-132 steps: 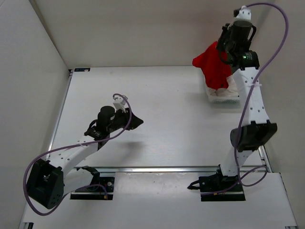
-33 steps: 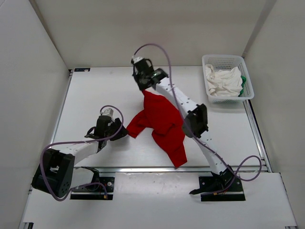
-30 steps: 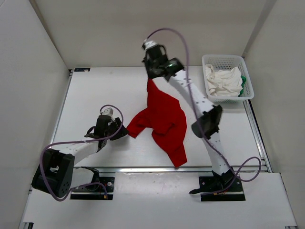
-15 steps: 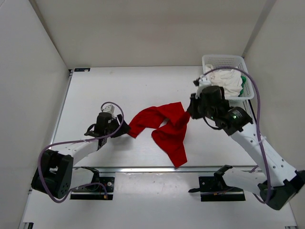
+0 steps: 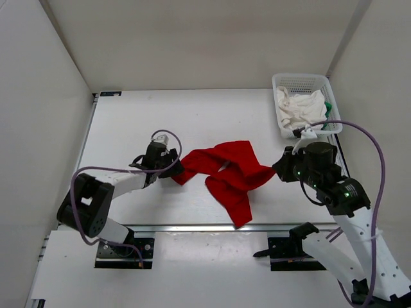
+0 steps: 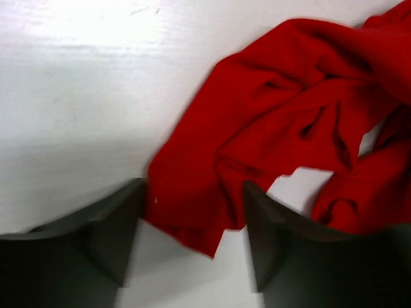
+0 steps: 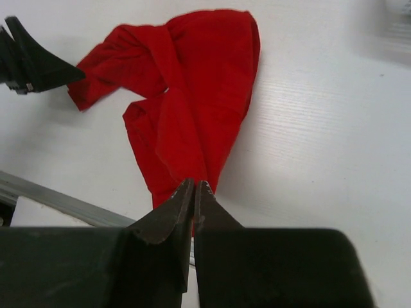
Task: Fold and stack the t-shirts
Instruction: Flatten out the tshirt
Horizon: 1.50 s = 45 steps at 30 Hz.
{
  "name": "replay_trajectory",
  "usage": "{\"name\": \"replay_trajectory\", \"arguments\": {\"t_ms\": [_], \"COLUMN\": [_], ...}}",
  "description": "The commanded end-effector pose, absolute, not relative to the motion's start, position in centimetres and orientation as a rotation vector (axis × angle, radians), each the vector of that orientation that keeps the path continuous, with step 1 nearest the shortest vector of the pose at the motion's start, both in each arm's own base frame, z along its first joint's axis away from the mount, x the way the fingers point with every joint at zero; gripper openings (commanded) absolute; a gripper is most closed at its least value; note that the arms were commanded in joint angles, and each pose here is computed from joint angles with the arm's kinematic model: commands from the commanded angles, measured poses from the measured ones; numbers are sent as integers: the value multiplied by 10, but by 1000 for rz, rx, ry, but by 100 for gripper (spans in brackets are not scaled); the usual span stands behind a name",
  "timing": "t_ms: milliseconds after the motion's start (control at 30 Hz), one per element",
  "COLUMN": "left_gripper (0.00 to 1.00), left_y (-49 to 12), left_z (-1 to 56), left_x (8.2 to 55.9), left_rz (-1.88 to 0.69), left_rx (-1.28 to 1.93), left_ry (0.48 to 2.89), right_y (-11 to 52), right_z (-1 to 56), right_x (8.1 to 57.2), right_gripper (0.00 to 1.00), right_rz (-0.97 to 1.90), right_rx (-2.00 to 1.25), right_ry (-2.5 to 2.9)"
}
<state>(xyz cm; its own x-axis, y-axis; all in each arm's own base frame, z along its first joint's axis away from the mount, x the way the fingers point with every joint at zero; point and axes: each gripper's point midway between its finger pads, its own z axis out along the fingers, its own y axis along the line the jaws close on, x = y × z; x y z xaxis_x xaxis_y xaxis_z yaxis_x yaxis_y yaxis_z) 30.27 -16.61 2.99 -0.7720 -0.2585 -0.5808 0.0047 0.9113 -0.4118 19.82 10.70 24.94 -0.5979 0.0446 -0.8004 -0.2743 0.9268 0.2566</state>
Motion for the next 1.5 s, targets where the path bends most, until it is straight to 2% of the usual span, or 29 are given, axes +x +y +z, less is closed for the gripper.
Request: {"name": "replay_trajectory", "arguments": {"t_ms": [0,133,233,333,400,433,500,533,567,600,667,700,767,800,833,867,900,933,967,1033,1067,1100,1167,1300,1467], "left_gripper": [63,17,0,0,0,0,0,0,0,0,3,5,8,11,13,19,26,30,33,34,35,35,34,40,57], "left_y": [-169,-179,-185,-190,-189,-181,-173,-168,-161,-152,-120,-109,-73,-58,-52,-41,-33,-33,-18,-7,-2,0,-4,-20,-50], "left_z": [25,30,59,119,200,214,300,345,354,385,415,416,379,390,352,324,315,282,247,216,202,194,178,151,121], "left_x": [314,325,348,386,425,430,448,452,450,451,440,426,415,402,399,389,382,375,368,355,350,348,345,336,324], "left_rz": [-478,-524,-524,-549,-602,-582,-555,-556,-539,-523,-516,-521,-451,-420,-385,-356,-362,-382,-355,-356,-345,-342,-348,-356,-369], "left_rx": [-158,-147,-147,-149,-162,-164,-158,-144,-152,-164,-226,-252,-343,-377,-408,-441,-458,-469,-533,-568,-587,-597,-605,-590,-526], "left_ry": [2424,2390,2327,2234,2088,2084,1954,1869,1867,1796,1723,1702,1695,1624,1683,1710,1706,1763,1813,1838,1859,1875,1914,1996,2067], "right_y": [123,133,147,156,158,153,141,139,134,133,131,131,140,150,147,150,160,166,161,174,166,169,170,193,174], "right_z": [237,236,240,266,293,331,409,426,467,473,539,544,562,535,543,516,463,418,413,322,309,273,251,214,143], "right_x": [211,222,239,274,309,320,352,356,363,375,366,369,346,353,330,320,325,308,290,264,254,241,219,179,145], "right_gripper": [0,0,0,0,0,0,1,0,0,1,0,0,0,0,1,0,0,0,0,0,0,0,0,0,0], "right_rz": [526,545,584,610,640,653,630,636,641,645,626,615,580,589,592,611,643,690,691,705,668,648,654,772,661], "right_rx": [-227,-241,-260,-238,-206,-199,-178,-187,-192,-195,-237,-247,-303,-323,-326,-328,-329,-328,-323,-358,-339,-358,-373,-470,-430], "right_ry": [2176,2139,2121,2046,1999,1918,1757,1731,1652,1654,1541,1540,1492,1541,1497,1521,1612,1690,1663,1837,1865,1954,1988,2080,2329]}}
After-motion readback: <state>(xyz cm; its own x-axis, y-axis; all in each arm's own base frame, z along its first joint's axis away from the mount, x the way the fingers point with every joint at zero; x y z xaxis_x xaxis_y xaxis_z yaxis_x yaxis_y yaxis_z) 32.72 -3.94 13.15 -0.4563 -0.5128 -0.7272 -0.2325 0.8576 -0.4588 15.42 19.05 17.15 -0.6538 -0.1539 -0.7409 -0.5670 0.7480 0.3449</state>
